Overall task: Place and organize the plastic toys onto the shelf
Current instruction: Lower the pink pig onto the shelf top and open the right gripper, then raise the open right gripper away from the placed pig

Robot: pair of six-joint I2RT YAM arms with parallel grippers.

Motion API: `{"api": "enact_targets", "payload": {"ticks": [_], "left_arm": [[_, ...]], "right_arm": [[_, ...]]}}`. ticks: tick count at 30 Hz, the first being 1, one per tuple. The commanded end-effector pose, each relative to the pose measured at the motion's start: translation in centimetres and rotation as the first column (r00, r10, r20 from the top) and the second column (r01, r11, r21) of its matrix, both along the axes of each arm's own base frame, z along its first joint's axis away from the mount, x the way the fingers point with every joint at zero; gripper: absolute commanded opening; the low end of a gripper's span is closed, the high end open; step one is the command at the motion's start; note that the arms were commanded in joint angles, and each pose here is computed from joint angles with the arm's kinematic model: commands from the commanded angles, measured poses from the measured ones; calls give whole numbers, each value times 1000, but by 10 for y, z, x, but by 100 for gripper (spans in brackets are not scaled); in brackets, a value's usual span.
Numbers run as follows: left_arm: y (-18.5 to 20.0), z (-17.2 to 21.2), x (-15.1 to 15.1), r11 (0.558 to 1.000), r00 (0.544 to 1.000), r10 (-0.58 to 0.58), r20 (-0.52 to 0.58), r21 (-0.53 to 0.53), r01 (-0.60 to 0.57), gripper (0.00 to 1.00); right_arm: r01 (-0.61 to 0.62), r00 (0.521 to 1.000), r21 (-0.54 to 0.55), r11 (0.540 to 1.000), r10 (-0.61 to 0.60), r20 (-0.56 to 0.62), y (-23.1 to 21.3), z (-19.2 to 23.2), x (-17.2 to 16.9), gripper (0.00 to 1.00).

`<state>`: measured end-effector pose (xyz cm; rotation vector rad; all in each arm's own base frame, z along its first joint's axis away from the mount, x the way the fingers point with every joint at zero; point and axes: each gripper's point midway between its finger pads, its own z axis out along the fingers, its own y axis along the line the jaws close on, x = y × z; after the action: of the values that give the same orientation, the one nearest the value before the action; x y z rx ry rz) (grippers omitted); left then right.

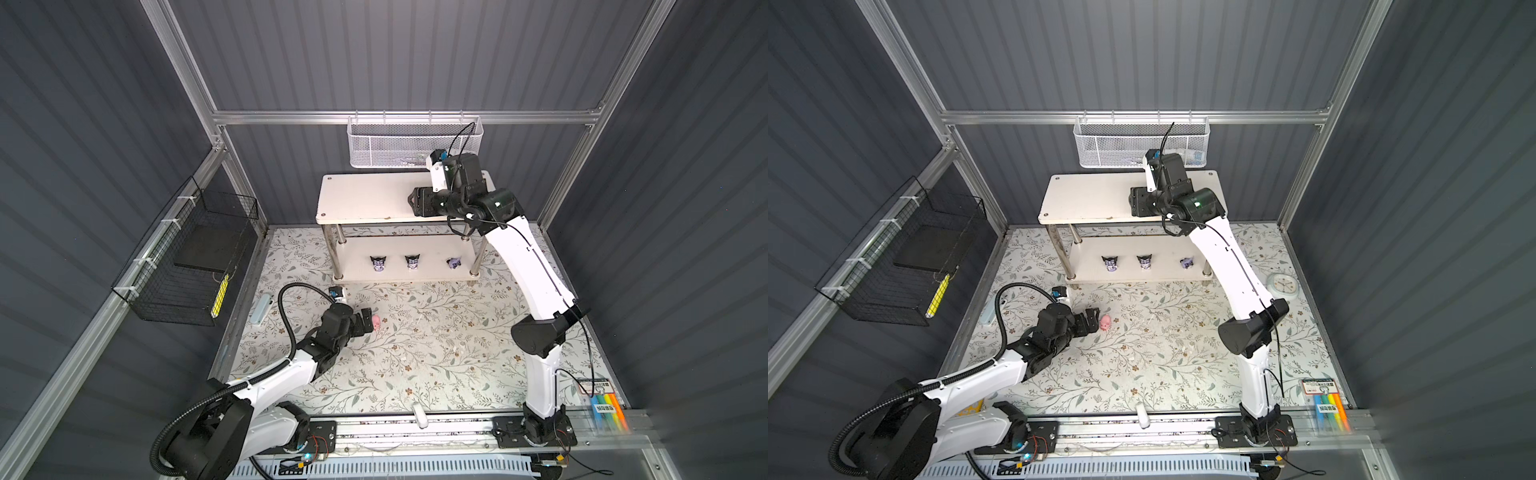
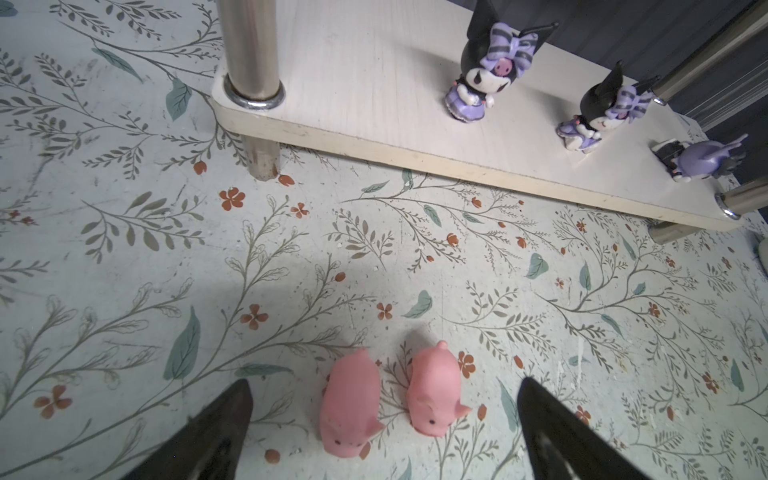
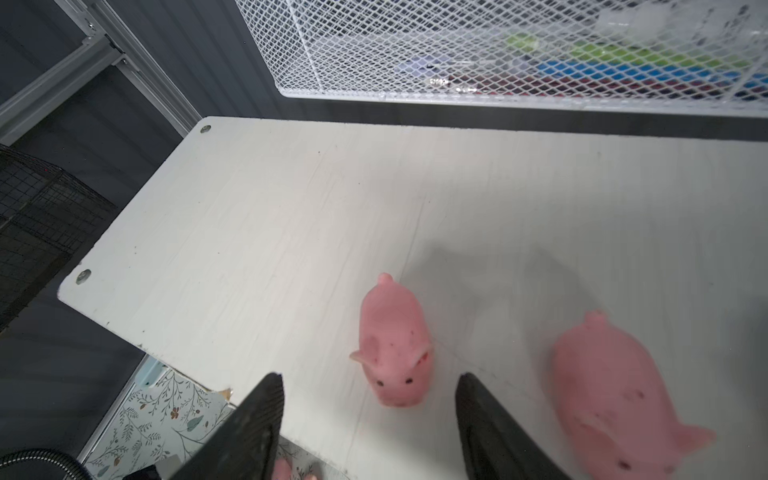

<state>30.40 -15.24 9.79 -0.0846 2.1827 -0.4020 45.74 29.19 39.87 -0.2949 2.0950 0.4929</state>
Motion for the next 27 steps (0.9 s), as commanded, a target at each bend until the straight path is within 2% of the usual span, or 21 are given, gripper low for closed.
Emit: {"api": "enact_targets", "payload": {"ticks": [1,27], "left_arm": [[4,-5,-5,1000,1000,8,-13,-7,-8,99],[6,-6,-7,1000,1000,15,-11,-9,-15,99]], "right_arm": [[-9,1000,20,1000,8,10,4,7,-4,68],[-38,999,31,999,38,-7,21,-2,-9,68]]}}
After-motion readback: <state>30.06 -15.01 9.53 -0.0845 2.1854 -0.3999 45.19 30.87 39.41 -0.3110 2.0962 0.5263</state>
